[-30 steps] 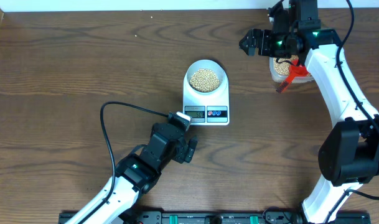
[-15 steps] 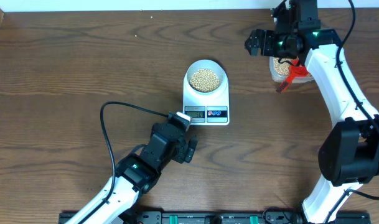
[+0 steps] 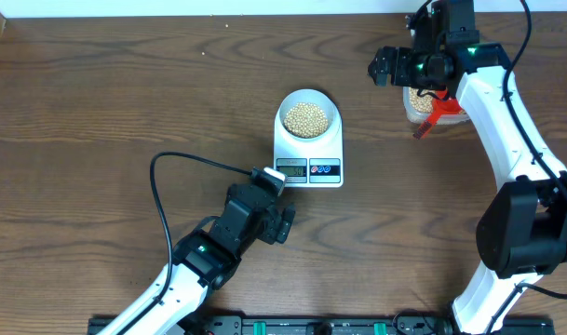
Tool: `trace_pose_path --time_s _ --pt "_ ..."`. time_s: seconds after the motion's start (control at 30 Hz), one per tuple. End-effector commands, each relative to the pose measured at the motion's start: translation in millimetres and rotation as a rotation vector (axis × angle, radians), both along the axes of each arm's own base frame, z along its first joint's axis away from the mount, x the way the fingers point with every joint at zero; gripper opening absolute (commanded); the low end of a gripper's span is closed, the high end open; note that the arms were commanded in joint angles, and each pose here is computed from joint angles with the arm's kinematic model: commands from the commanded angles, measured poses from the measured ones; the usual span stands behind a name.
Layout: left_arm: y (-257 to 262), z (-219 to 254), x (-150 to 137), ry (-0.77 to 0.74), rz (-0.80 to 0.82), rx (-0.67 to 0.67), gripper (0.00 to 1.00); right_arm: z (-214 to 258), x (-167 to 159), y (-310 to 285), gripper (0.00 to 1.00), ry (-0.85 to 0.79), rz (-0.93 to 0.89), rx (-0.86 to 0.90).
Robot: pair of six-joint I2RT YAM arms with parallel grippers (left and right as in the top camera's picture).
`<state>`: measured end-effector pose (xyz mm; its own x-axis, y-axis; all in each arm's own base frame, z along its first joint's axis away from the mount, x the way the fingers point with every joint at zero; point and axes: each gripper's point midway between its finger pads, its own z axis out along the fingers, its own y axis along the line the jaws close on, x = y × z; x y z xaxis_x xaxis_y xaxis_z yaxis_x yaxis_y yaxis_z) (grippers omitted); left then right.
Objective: Scoop item into bowl and weigh 50g on scale
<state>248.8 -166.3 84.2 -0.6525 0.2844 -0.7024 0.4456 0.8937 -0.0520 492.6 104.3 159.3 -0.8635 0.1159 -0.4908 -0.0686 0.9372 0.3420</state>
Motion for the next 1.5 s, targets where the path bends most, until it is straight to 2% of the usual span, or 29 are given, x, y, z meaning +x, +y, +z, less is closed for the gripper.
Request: trace_pose_path --time_s 0.0,0.5,0.9,1.1,1.47 --pt "-0.5 10.8 6.1 -0.036 0.002 0.006 0.88 17.4 2.1 3.6 0.99 -0.042 0.010 -0.005" --pt "-0.5 10.8 6.1 -0.036 0.002 0.006 0.88 11.9 -5.5 2.2 0.99 -0.006 0.018 -0.016" --pt "-0.5 10.8 6.1 -0.036 0.002 0.006 0.89 26.9 8.9 13.5 0.99 -0.158 0.197 -0.059" --pt "-0.5 10.8 6.1 -0.036 0.002 0.006 0.88 36.9 9.5 14.2 0.99 -0.190 0.206 -0.061" --pt "-0.6 10.8 6.1 -0.036 0.002 0.005 0.88 85.7 0.0 10.3 0.99 -0.331 0.265 -0.123"
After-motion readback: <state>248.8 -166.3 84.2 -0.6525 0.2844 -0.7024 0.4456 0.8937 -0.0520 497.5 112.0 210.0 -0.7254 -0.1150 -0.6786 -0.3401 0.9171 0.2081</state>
